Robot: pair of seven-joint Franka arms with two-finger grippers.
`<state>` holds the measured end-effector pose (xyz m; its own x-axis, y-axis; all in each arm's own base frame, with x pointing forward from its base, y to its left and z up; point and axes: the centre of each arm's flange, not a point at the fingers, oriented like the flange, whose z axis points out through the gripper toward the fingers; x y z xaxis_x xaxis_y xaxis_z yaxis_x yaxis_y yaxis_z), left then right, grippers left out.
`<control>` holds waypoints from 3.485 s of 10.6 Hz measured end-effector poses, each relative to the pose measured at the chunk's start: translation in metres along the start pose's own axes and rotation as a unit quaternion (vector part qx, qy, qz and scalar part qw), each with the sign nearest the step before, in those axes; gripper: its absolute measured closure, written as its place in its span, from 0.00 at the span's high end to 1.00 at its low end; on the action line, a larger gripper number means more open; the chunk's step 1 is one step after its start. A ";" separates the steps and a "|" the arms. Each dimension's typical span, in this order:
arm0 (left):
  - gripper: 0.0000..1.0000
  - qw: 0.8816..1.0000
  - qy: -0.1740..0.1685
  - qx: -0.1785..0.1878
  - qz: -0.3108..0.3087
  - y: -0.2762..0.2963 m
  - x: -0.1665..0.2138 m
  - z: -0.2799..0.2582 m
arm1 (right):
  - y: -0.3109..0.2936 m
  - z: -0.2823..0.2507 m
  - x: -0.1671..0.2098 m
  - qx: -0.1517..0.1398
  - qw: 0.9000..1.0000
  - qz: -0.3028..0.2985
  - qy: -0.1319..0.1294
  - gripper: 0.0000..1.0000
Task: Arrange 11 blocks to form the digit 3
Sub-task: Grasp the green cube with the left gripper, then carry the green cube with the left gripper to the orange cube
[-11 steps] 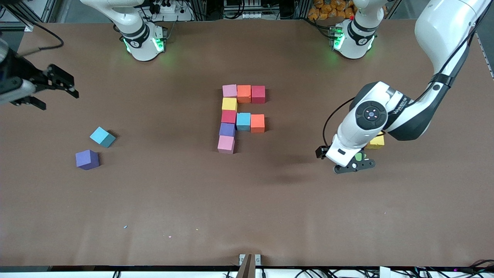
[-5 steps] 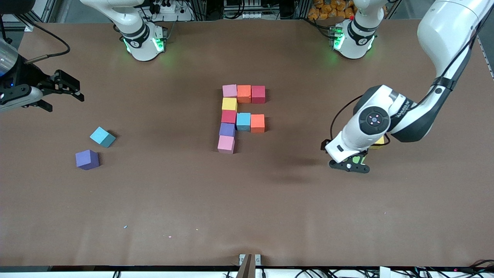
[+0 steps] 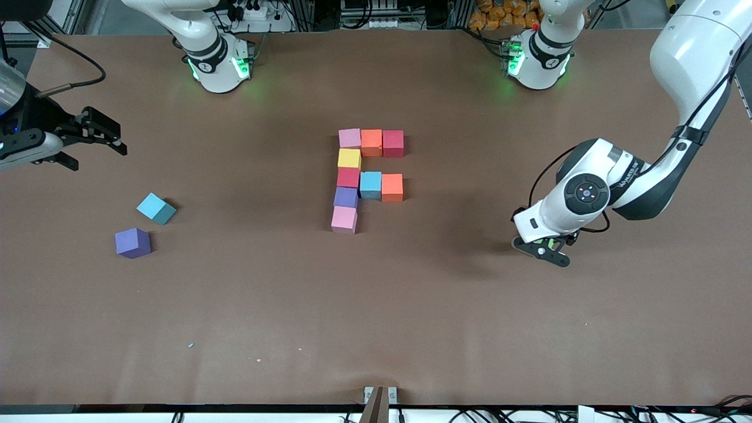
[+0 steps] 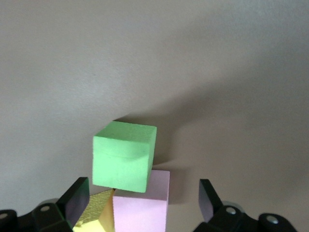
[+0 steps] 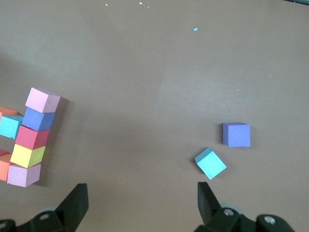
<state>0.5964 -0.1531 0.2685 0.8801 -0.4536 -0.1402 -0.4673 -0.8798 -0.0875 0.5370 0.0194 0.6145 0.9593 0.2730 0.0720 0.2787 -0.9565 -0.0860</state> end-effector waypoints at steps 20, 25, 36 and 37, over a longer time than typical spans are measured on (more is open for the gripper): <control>0.97 0.999 0.024 -0.016 0.020 -0.042 -0.005 0.081 | 0.069 0.012 -0.019 -0.009 0.996 0.059 -0.066 1.00; 0.59 0.999 0.028 -0.017 -0.026 -0.039 -0.002 0.078 | 0.069 0.011 -0.019 -0.009 0.996 0.059 -0.066 1.00; 0.59 0.914 0.067 -0.098 -0.387 0.125 0.056 -0.021 | 0.070 0.011 -0.020 -0.010 0.996 0.061 -0.066 1.00; 0.59 0.896 0.063 -0.105 -0.427 0.143 0.064 -0.028 | 0.071 0.011 -0.020 -0.010 0.996 0.061 -0.066 1.00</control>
<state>0.5879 -0.3117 0.2743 0.9178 0.3970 0.0032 0.3955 -0.9150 0.0802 0.5382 -0.0524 0.5962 0.9840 0.1644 -0.0689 0.1599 -0.9849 -0.0666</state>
